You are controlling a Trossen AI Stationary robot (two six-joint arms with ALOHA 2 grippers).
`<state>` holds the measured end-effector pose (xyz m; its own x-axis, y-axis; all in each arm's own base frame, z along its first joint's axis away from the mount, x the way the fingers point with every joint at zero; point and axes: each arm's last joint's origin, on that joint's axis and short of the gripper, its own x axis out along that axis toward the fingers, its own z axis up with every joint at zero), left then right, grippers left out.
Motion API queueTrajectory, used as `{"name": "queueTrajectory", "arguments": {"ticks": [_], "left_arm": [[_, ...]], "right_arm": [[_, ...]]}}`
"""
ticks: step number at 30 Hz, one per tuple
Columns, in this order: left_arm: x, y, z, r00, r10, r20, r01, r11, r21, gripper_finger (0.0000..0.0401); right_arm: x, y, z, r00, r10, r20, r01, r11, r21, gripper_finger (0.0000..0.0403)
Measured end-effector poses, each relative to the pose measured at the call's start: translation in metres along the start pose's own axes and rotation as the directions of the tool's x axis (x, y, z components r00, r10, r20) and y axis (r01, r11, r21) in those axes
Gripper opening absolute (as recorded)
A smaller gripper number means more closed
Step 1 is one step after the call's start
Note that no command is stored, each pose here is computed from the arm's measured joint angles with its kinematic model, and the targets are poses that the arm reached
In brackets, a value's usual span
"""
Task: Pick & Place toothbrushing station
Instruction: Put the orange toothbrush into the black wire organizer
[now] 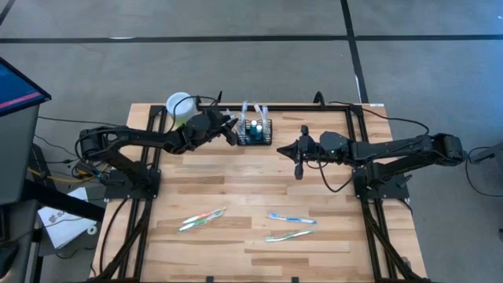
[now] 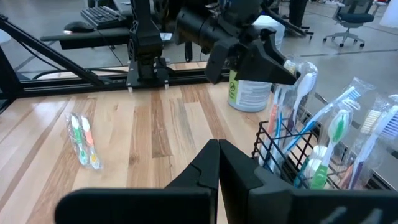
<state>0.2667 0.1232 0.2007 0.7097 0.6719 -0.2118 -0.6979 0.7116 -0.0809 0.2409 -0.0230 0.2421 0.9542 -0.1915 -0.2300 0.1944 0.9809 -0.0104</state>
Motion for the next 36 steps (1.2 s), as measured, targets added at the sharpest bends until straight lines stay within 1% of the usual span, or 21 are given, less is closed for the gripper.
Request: {"name": "queueTrajectory", "arguments": {"ticks": [9, 12, 16, 19, 22, 25, 30, 33, 36], "left_arm": [[-0.002, 0.001, 0.002, 1.0, 0.002, -0.003, -0.001, 1.0, 0.002, 0.0147], [-0.003, 0.001, 0.0, 0.999, 0.006, -0.035, -0.006, 1.0, 0.014, 0.0156], [-0.013, 0.003, 0.002, 0.995, 0.004, -0.104, 0.0, 0.999, 0.04, 0.0165], [-0.024, 0.0, 0.008, 0.992, -0.04, -0.119, 0.045, 0.998, 0.042, 0.0171], [-0.037, -0.006, 0.019, 0.991, -0.104, -0.082, 0.107, 0.994, 0.03, 0.0174], [-0.048, -0.012, 0.024, 0.986, -0.142, -0.086, 0.145, 0.989, 0.036, 0.0175], [-0.064, -0.027, 0.012, 0.958, -0.19, -0.217, 0.207, 0.976, 0.061, 0.0171], [-0.073, -0.037, 0.001, 0.918, -0.247, -0.31, 0.272, 0.961, 0.042, 0.0171], [-0.081, -0.05, -0.006, 0.884, -0.304, -0.354, 0.328, 0.945, 0.009, 0.0171]], "right_arm": [[0.0, 0.0, 0.0, 1.0, 0.0, 0.0, 0.0, 1.0, 0.002, 0.0], [0.0, 0.0, -0.001, 1.0, 0.0, -0.007, 0.0, 1.0, 0.001, 0.0], [0.0, 0.0, -0.001, 1.0, 0.0, -0.014, 0.0, 1.0, -0.001, 0.0], [0.0, 0.0, -0.002, 1.0, 0.0, -0.019, 0.0, 1.0, -0.002, 0.0], [0.0, -0.001, -0.002, 1.0, -0.004, -0.018, 0.004, 1.0, -0.001, 0.0], [0.0, -0.001, -0.002, 1.0, -0.006, -0.018, 0.006, 1.0, 0.0, 0.0], [0.0, -0.001, -0.002, 1.0, -0.006, -0.021, 0.006, 1.0, 0.001, 0.0], [0.0, -0.001, -0.002, 1.0, -0.006, -0.022, 0.006, 1.0, 0.001, 0.0], [0.0, -0.001, -0.002, 1.0, -0.006, -0.022, 0.006, 1.0, 0.0, 0.0]]}}
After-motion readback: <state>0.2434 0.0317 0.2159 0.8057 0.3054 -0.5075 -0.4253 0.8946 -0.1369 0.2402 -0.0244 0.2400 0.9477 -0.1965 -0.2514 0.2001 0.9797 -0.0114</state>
